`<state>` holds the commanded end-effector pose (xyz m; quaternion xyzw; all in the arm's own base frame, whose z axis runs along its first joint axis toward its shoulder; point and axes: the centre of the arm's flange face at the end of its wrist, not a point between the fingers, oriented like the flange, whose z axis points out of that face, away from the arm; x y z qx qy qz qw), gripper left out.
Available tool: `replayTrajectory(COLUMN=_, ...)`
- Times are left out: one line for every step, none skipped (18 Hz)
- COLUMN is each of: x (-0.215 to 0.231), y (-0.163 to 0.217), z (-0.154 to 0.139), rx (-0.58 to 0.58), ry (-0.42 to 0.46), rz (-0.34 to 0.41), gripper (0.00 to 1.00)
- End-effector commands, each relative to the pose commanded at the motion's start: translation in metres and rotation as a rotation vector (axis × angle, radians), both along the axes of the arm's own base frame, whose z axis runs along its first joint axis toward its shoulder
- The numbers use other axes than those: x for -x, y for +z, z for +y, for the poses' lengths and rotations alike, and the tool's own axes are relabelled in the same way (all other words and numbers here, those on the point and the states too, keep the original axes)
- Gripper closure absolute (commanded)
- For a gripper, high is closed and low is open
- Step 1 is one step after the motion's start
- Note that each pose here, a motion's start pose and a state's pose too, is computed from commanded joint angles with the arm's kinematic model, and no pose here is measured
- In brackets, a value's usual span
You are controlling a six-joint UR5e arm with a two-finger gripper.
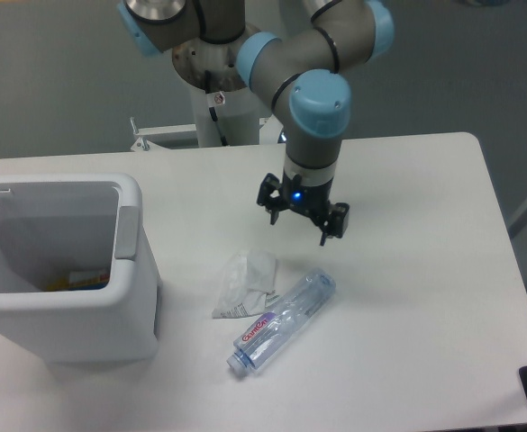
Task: Place the trash in the trash can
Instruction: 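Move the open gripper over the crumpled white tissue and lower it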
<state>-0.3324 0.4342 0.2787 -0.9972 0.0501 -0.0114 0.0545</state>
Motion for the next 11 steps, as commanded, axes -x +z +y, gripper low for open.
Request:
replayTrajectory(x=-0.003, y=-0.007, z=0.002, rx=0.006, ry=-0.005, rz=-0.011, gripper=0.0)
replayTrajectory(x=-0.006, y=-0.007, z=0.005, rx=0.006, ry=-0.011, rz=-0.011, gripper=0.0)
replayTrajectory(x=-0.008, y=-0.01, z=0.007, rx=0.008, ry=-0.017, rz=-0.013, gripper=0.0)
replayTrajectory(x=-0.009, y=-0.011, z=0.008, rx=0.008, ry=-0.019, rz=-0.014, gripper=0.0)
replayTrajectory(x=-0.014, y=-0.017, z=0.013, rx=0.014, ry=-0.028, rz=-0.021, gripper=0.0)
replayTrajectory(x=-0.017, y=-0.021, z=0.017, rx=0.018, ry=-0.034, rz=-0.023, gripper=0.0)
replayTrajectory(x=-0.019, y=-0.026, z=0.021, rx=0.017, ry=-0.041, rz=-0.022, gripper=0.0)
replayTrajectory(x=-0.019, y=-0.029, z=0.024, rx=0.01, ry=-0.048, rz=-0.013, gripper=0.0)
replayTrajectory(x=-0.02, y=-0.035, z=0.028, rx=0.009, ry=-0.054, rz=-0.012, gripper=0.0)
replayTrajectory(x=-0.021, y=-0.042, z=0.028, rx=0.01, ry=-0.055, rz=-0.013, gripper=0.0)
replayTrajectory(x=-0.023, y=-0.046, z=0.031, rx=0.006, ry=-0.061, rz=-0.008, gripper=0.0)
